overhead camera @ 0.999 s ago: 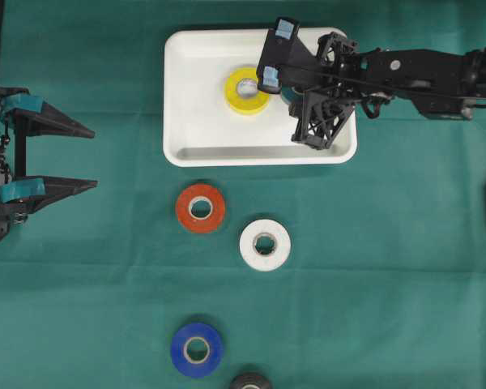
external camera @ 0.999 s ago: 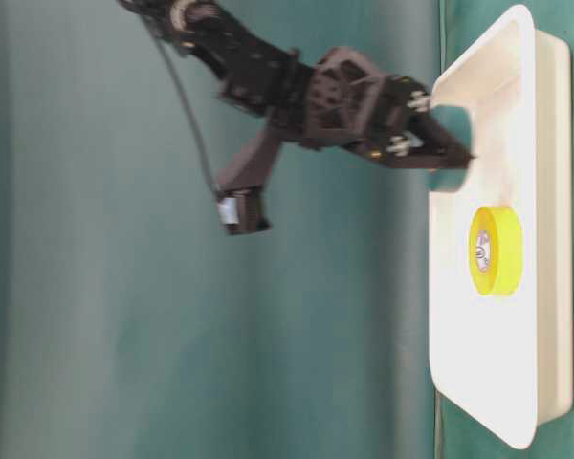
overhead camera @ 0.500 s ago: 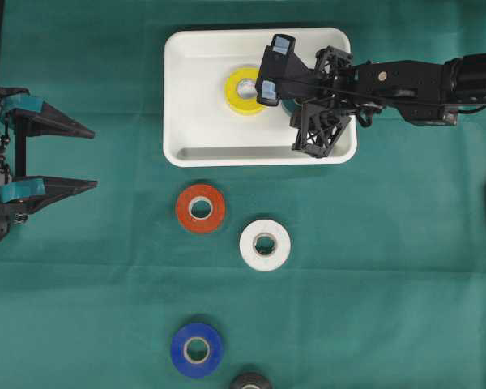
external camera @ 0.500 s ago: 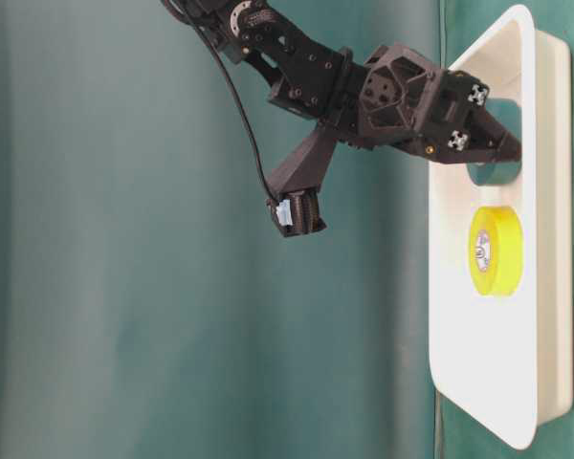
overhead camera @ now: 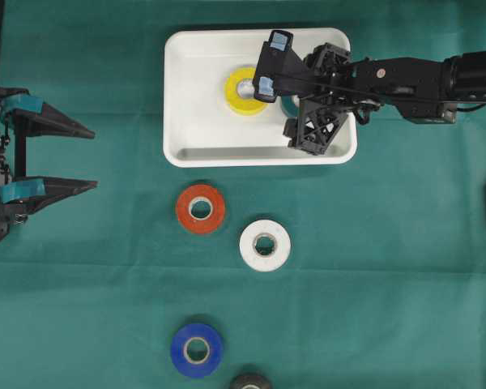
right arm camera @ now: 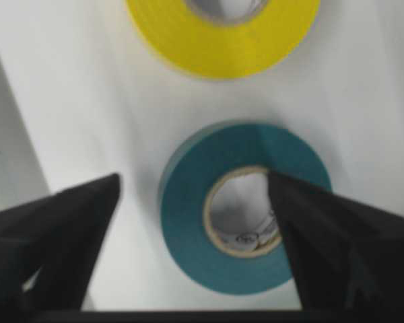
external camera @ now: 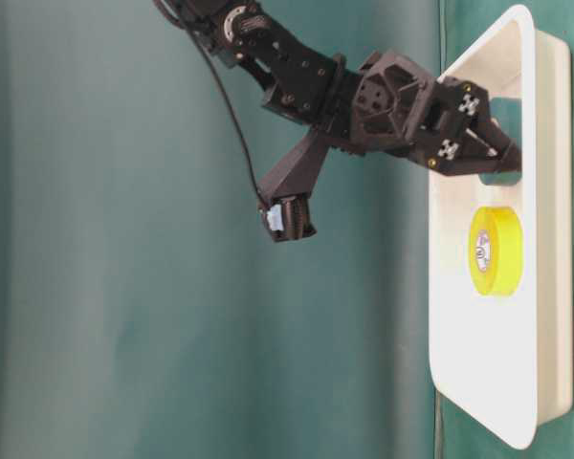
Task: Pick up the tape from a random location and place it into the white case.
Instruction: 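Lower the teal roll into the tray beside the yellow roll, then open the right gripper and retract it to the right side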
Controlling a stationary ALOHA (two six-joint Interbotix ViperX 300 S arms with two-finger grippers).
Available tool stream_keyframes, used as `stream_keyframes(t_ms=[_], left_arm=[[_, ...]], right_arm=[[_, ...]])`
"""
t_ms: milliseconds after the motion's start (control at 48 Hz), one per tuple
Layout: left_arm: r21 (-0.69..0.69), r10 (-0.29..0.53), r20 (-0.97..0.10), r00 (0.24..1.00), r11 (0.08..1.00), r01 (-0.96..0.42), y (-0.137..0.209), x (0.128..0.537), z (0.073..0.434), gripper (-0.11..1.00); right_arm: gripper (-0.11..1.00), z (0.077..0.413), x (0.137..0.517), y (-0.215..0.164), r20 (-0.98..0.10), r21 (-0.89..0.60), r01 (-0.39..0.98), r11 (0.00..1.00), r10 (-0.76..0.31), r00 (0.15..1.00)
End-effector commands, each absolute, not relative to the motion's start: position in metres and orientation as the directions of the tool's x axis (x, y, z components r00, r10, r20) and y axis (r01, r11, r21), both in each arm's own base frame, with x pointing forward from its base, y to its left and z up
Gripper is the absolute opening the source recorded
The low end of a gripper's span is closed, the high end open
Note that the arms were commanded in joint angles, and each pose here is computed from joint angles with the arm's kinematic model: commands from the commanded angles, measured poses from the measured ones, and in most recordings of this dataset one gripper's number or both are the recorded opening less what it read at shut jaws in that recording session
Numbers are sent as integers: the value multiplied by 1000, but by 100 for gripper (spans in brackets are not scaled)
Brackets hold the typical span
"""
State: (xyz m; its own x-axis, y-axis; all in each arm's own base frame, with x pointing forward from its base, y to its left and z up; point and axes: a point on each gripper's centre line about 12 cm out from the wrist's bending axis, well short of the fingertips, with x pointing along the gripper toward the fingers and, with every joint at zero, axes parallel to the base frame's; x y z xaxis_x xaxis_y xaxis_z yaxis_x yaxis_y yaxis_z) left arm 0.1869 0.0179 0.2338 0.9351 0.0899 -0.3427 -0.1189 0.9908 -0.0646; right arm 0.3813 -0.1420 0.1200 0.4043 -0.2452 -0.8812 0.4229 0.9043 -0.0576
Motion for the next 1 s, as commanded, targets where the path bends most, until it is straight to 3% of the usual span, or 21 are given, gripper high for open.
stream_keyframes(t_ms=[0,437,978], left_arm=[[-67,90,-325,941,991,-118,18,189,240,91],[-65,90,-325,941,991,-118,18,189,240,91],[-67,90,-325,941,991,-118,18,189,240,91]], right_arm=[[92,143,388,-147,-859,-63,427,902,-267,437],[88,245,376,-153,-788,-140,450,882,-375,488],[87,254,382,-140,-763,-126,424,897,-360,537]])
